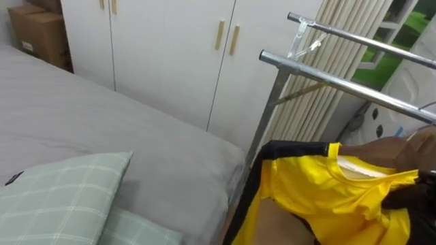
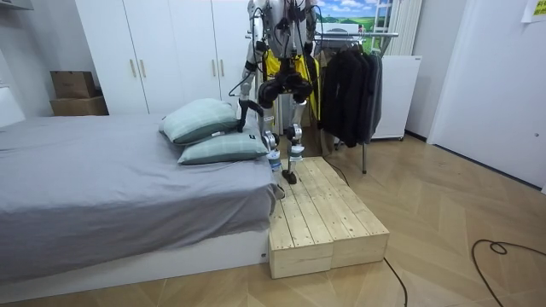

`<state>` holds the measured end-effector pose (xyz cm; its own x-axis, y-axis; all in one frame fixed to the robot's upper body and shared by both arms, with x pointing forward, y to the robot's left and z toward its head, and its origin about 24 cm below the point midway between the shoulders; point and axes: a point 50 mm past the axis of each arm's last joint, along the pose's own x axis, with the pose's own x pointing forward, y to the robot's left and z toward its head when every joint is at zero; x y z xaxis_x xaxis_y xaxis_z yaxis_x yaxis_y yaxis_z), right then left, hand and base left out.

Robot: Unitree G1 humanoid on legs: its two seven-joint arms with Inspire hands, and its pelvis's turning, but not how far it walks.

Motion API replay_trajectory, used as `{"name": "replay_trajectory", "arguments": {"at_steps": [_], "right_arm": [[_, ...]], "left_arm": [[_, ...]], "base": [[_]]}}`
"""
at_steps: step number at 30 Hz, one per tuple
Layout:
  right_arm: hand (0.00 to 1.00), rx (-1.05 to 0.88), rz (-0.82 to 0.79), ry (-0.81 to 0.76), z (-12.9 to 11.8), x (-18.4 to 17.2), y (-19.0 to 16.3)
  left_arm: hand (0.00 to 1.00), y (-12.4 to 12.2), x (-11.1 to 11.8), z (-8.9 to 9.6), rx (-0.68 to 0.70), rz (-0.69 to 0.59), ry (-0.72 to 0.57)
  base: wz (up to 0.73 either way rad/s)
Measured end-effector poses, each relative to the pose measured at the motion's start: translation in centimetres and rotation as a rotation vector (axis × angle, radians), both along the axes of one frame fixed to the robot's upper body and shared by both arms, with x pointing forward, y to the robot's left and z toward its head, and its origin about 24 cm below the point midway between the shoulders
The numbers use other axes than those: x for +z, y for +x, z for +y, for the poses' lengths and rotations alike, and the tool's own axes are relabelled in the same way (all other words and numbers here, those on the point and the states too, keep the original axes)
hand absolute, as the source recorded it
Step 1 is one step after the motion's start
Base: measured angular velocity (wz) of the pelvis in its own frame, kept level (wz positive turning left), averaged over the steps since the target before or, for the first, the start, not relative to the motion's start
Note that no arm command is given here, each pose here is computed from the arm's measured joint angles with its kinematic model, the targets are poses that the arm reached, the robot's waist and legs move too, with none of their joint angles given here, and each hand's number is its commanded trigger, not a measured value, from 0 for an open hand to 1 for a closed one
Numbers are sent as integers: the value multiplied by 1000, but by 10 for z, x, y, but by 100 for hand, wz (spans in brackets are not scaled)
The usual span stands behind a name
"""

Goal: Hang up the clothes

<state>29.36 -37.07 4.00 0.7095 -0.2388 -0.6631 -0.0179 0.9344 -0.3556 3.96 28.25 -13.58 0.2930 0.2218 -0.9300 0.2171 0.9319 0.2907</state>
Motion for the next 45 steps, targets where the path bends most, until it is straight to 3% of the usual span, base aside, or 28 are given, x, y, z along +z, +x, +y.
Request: {"name": "replay_trajectory", "arguments": {"at_steps": [21, 33, 45], "right_arm": [[100, 108, 61, -48, 10, -3, 4], [100, 112, 49, -52, 10, -3, 4], [100, 119, 57, -53, 8, -12, -4]], "left_arm": [[0, 14, 7, 5, 42, -89, 47], [0, 12, 6, -1, 42, -94, 0], [0, 30, 14, -12, -39, -180, -19]], "base": [[17], [8], [5]]}}
